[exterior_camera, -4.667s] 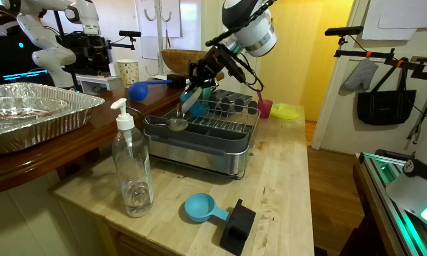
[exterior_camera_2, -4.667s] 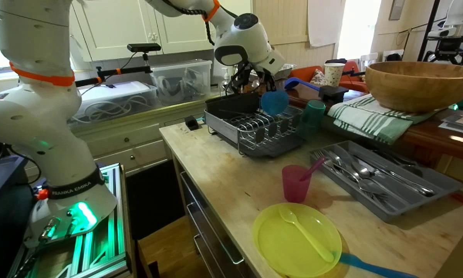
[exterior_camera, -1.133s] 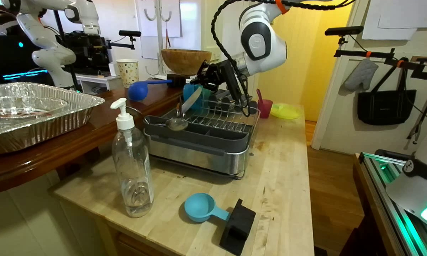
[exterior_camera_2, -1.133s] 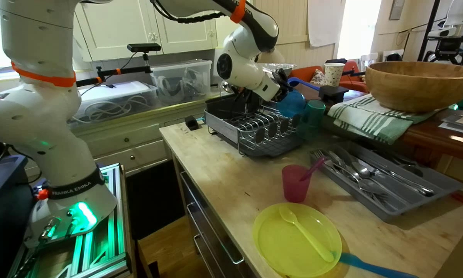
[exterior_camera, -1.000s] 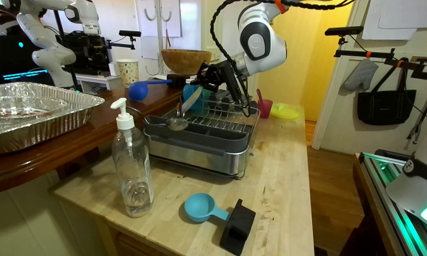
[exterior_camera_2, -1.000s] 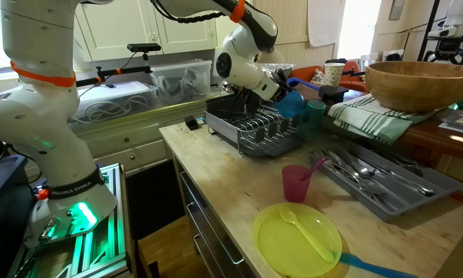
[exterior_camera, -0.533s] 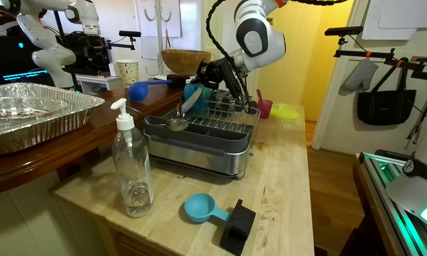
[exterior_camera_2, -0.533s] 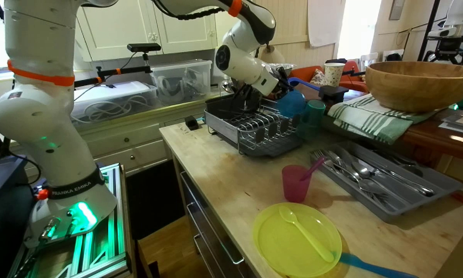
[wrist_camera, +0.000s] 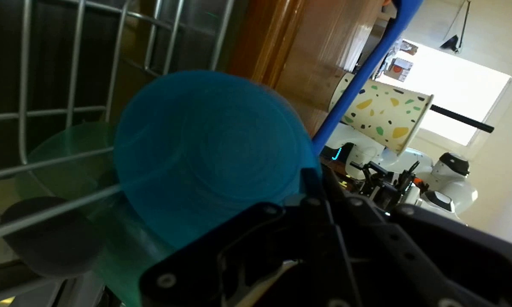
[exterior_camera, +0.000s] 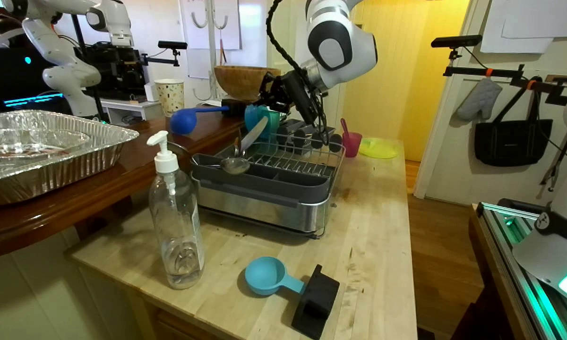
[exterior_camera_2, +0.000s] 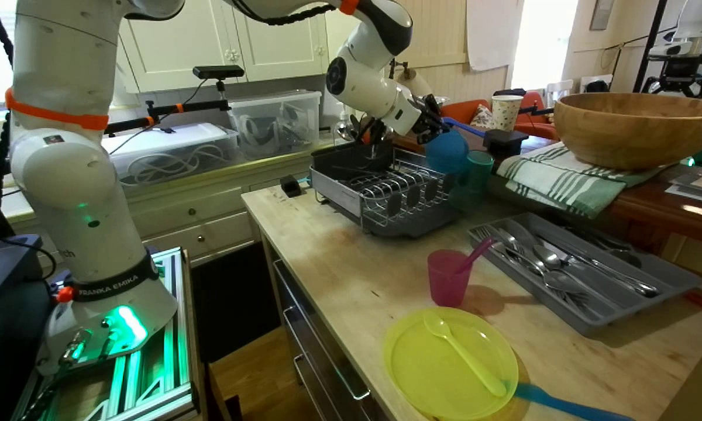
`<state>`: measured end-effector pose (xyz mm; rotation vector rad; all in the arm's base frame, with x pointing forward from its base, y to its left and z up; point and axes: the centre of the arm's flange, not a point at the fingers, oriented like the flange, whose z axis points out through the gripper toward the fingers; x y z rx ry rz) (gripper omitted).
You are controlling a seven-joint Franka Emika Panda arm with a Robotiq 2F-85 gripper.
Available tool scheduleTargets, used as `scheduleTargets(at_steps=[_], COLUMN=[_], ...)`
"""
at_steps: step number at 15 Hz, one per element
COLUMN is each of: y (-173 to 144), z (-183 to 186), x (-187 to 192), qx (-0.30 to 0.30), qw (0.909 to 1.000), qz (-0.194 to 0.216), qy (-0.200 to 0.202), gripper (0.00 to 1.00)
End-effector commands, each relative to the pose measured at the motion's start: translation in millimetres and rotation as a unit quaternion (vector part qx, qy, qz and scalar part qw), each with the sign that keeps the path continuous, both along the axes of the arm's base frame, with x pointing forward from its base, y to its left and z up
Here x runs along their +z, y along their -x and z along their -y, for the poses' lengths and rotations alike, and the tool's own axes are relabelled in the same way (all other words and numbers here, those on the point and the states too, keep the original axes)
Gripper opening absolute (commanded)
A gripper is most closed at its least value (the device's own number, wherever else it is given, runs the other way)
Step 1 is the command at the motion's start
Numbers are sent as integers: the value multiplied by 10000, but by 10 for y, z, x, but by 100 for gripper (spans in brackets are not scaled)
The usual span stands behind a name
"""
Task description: Move the bowl backwards
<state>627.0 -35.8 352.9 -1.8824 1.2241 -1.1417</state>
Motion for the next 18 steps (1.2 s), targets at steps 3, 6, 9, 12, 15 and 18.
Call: scheduleTargets(at_steps=[3, 6, 9, 12, 15, 18], y=[152, 142, 138, 123, 106, 46], z=[-479, -524, -520, -536, -568, -522], x=[-306, -395, -486, -595, -696, -745], qx=[-192, -204, -183, -190, -172, -233], qw=[9997, 9996, 9994, 9994, 9993, 9993], qz=[-111, -157, -236, -273, -332, -263], qy=[34, 131, 191, 130, 11, -90], gripper=[1, 1, 1, 1, 1, 1])
